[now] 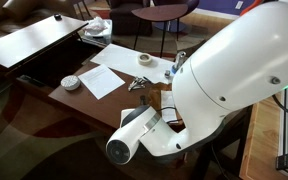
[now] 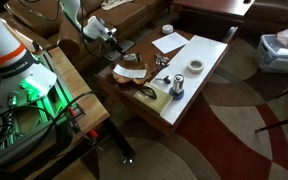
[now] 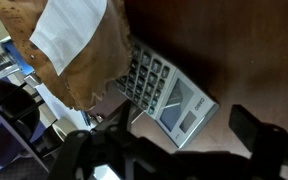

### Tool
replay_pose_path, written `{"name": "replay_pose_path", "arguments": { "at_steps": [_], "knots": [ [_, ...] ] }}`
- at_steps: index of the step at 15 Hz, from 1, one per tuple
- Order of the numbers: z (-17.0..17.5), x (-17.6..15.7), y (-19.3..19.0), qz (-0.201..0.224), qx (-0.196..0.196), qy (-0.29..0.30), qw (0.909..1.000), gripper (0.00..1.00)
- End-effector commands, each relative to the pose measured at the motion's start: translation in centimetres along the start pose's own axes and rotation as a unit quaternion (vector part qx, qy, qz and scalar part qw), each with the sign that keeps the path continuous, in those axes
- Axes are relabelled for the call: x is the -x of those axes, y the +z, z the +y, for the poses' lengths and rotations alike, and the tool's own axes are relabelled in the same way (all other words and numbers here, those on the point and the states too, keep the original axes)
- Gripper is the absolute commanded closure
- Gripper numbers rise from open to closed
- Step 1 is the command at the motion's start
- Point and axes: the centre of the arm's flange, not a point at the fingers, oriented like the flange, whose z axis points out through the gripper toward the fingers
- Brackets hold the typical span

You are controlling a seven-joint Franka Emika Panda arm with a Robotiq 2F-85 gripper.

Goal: Pick up the calculator and put it in the brown bowl

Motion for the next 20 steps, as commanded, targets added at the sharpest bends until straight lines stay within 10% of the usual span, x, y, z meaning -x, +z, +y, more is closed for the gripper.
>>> {"name": "replay_pose_path", "arguments": {
  "at_steps": [1, 11, 20],
  "knots": [
    [-3.2, 0.1, 2.8, 0.015, 0.032, -0.006, 0.9994, 0.00],
    [-3.8, 1.1, 2.5, -0.028, 0.027, -0.033, 0.9987, 0.00],
    [-4.2, 1.0, 3.7, 0.030, 0.057, -0.034, 0.9974, 0.00]
  ]
}}
